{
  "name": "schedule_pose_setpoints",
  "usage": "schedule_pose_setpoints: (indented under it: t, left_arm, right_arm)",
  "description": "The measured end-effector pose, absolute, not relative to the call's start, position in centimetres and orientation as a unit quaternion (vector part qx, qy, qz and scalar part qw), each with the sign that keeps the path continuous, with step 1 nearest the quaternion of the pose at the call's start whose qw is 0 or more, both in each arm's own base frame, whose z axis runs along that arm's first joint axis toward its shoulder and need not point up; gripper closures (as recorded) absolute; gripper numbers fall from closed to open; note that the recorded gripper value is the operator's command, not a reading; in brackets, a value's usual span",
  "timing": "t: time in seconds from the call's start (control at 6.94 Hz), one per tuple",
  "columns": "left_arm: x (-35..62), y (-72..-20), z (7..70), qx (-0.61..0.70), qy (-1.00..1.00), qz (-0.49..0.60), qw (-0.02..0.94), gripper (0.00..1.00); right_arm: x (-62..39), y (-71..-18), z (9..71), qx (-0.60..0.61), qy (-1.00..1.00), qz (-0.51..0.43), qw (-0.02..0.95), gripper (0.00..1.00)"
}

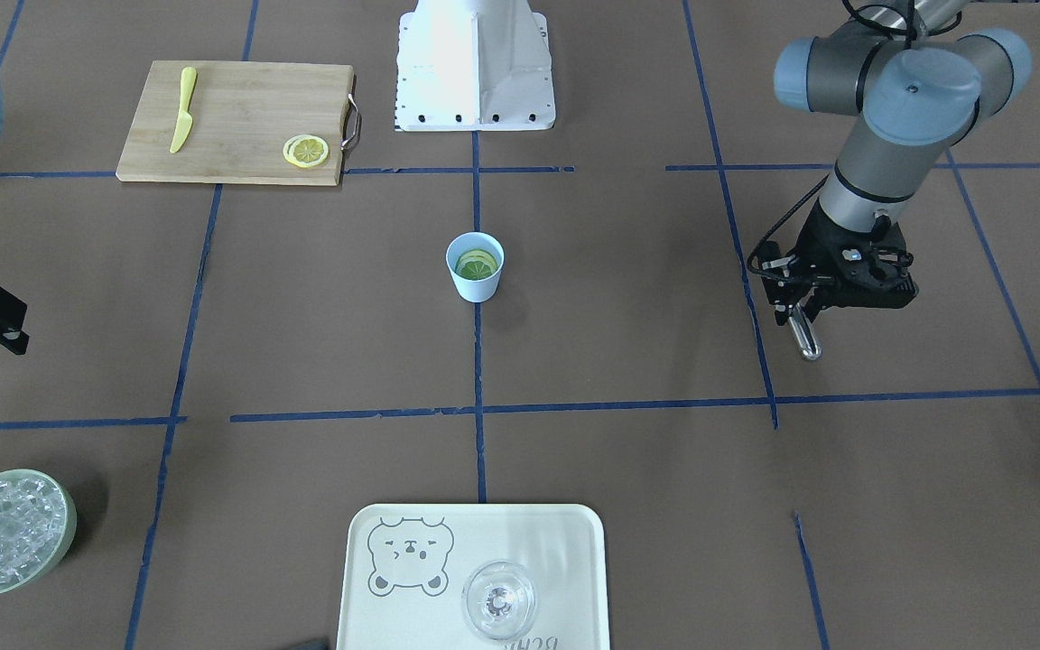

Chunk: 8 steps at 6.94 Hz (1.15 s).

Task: Squeeze lemon into cup
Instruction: 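Carry the upright muddler with the left gripper over toward the blue cup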

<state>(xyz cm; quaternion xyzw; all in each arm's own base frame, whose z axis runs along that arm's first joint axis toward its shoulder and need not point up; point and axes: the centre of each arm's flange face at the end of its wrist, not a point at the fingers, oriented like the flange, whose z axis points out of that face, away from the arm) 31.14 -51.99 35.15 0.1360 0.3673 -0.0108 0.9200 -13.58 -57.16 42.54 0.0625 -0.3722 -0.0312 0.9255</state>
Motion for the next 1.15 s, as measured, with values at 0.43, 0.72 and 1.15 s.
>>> schedule_pose_setpoints:
  t: [0.43, 0.72, 1.15]
  left_arm:
    - [31.6, -52.4, 28.9, 0.210, 0.372, -0.043, 0.903, 1.00]
    - [34.4, -51.3, 24.8, 0.285, 0.361, -0.037, 0.887, 1.00]
    - [34.1, -50.3, 21.2, 0.390, 0.419, -0.007, 0.820, 1.00]
  right_arm:
    - [-3.1, -54.0, 52.5, 0.048, -0.384, -0.058, 0.920, 0.00]
    - [2.1, -51.5, 57.3, 0.046, -0.399, -0.057, 0.914, 0.00]
    - [4.4, -50.5, 60.8, 0.034, -0.391, -0.038, 0.919, 0.00]
